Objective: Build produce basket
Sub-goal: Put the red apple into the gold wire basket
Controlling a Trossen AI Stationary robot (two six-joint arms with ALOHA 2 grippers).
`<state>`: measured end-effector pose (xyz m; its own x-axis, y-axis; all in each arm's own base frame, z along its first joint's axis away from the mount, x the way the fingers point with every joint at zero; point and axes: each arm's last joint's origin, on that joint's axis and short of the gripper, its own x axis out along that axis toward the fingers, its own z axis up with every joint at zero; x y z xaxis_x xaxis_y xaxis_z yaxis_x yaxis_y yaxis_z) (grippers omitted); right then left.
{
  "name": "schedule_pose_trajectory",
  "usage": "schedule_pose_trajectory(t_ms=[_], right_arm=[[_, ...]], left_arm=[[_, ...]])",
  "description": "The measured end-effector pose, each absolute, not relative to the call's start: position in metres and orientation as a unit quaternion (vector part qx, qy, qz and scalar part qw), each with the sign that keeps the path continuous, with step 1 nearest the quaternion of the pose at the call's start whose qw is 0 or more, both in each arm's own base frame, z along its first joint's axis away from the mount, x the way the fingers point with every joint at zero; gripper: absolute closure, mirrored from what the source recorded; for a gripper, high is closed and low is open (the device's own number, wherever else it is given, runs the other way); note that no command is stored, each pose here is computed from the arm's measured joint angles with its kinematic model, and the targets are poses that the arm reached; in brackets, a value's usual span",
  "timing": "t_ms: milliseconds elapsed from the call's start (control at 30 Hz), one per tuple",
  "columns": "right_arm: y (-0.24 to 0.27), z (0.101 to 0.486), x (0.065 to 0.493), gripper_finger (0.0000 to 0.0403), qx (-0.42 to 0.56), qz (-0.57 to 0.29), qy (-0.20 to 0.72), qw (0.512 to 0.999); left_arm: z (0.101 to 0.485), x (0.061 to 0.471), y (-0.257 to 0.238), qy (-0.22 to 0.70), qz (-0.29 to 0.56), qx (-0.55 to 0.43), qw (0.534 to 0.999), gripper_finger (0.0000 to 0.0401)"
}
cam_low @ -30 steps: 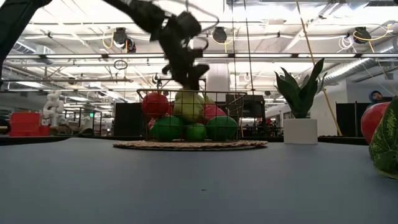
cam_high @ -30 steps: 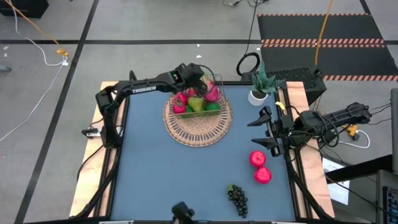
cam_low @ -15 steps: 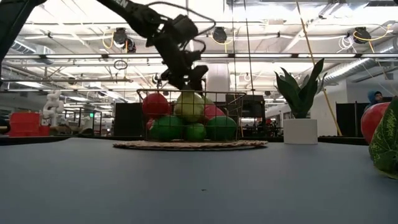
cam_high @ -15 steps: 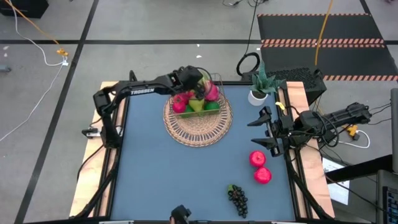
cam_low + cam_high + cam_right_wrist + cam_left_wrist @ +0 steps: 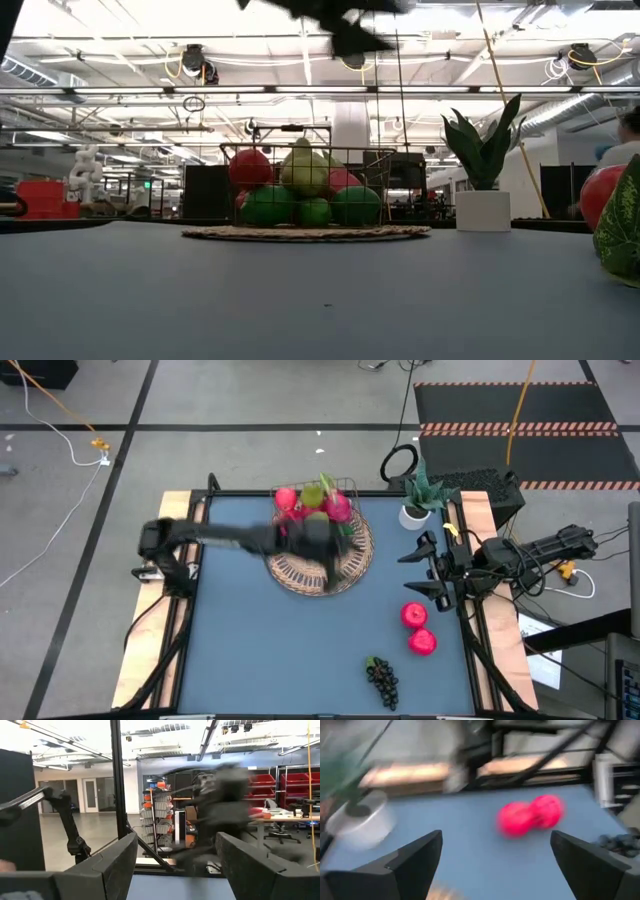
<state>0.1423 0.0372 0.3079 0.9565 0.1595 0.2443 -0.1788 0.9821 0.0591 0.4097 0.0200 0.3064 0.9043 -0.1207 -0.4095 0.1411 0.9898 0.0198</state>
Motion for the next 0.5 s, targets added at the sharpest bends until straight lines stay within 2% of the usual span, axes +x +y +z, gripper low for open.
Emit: schedule_pose_trajectory(t_ms=[67,200,300,500], right_arm=[[0.037,0.308,0.142,0.0138,0.047,0.086,-0.120,0.988],[0.037,0.310,0.142,0.0138,0.075,0.091,-0.129,0.985],[0.038,0.310,0.143,0.0138,0.086,0.095,-0.130,0.983],[0.040,0.311,0.145,0.0138,0.077,0.098,-0.136,0.983]], left_arm=[[0.292,0.425,-0.017,0.189,-0.079,0.061,0.977,0.0044],[0.261,0.457,-0.059,0.089,-0.031,0.072,0.993,0.0065],[0.234,0.484,-0.063,0.053,-0.034,0.045,0.997,0.0080],[0.186,0.541,-0.041,0.099,-0.040,0.010,0.994,0.0078]])
